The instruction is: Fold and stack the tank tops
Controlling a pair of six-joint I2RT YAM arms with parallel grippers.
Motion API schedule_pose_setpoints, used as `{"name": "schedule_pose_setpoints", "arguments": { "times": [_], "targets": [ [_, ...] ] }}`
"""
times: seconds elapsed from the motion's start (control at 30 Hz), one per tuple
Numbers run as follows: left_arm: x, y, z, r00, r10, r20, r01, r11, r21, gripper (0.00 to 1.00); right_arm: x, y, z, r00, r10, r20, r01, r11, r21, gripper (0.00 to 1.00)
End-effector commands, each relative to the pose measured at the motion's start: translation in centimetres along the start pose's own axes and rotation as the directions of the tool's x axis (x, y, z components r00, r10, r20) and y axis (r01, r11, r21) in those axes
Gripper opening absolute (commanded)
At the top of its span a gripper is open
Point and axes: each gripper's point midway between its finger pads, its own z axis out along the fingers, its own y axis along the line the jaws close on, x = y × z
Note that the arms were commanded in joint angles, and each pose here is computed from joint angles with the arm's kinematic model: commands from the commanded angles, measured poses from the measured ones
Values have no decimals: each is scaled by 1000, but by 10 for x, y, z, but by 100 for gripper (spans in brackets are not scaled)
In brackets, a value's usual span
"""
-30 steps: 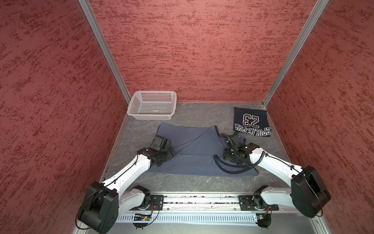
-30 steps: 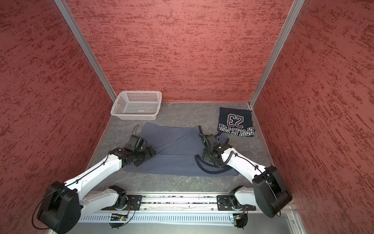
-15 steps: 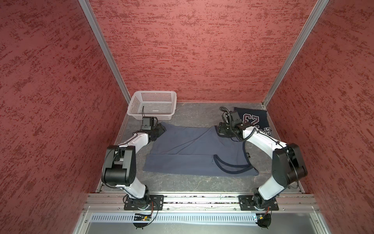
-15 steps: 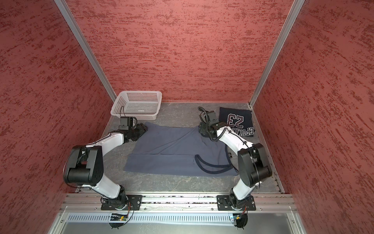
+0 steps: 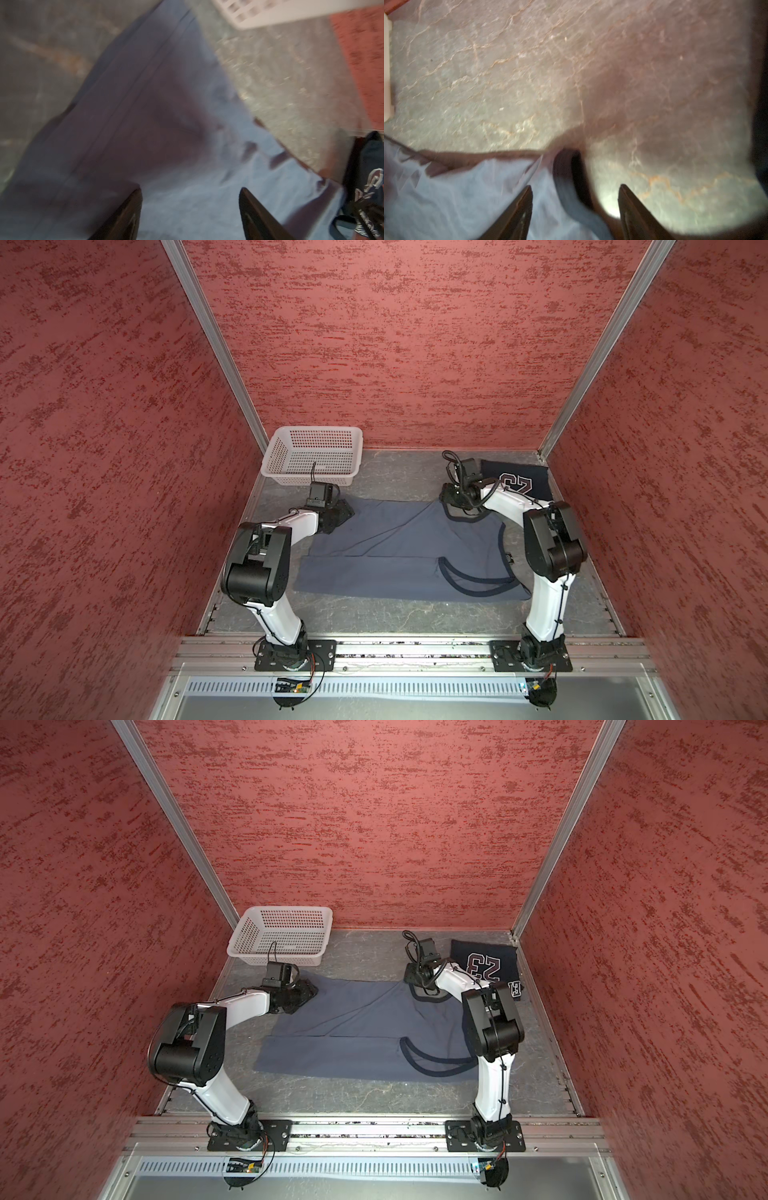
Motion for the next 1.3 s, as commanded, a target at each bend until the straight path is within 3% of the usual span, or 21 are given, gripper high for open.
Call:
{"name": "schedule_pose_setpoints", "arguments": {
  "times": [0.0, 0.27, 0.53, 0.63, 0.8, 0.97, 1.27],
  "targets": [
    [11, 18, -1, 999, -38, -16, 37, 997, -67, 76, -8, 8, 10, 999, -34, -7, 34, 999, -25, 60],
    [41, 54, -18, 995, -91, -40, 83, 982, -170, 77, -2, 15, 33, 997, -49, -65, 45, 997, -65, 44],
    [59, 58, -48, 995, -99, -9, 97, 984, -150, 78, 8, 33, 32, 992, -86, -88, 75, 990, -123, 34],
    [41, 43, -58, 997, -81, 20, 83, 990, -111, 79, 10, 39, 32, 991, -101, -91, 89, 988, -128, 34],
    [-17, 35, -65, 991, -88, 101, 98, 990, -103, 81, 8, 35, 33, 992, -97, -82, 89, 991, -98, 34],
    [-57, 40, -45, 987, -102, 122, 119, 984, -136, 79, 9, 36, 33, 991, -101, -84, 93, 991, -101, 33],
    [-84, 40, 0, 990, -80, 112, 98, 982, -164, 68, 12, 41, 33, 990, -115, -86, 105, 988, -111, 32]
  ]
}}
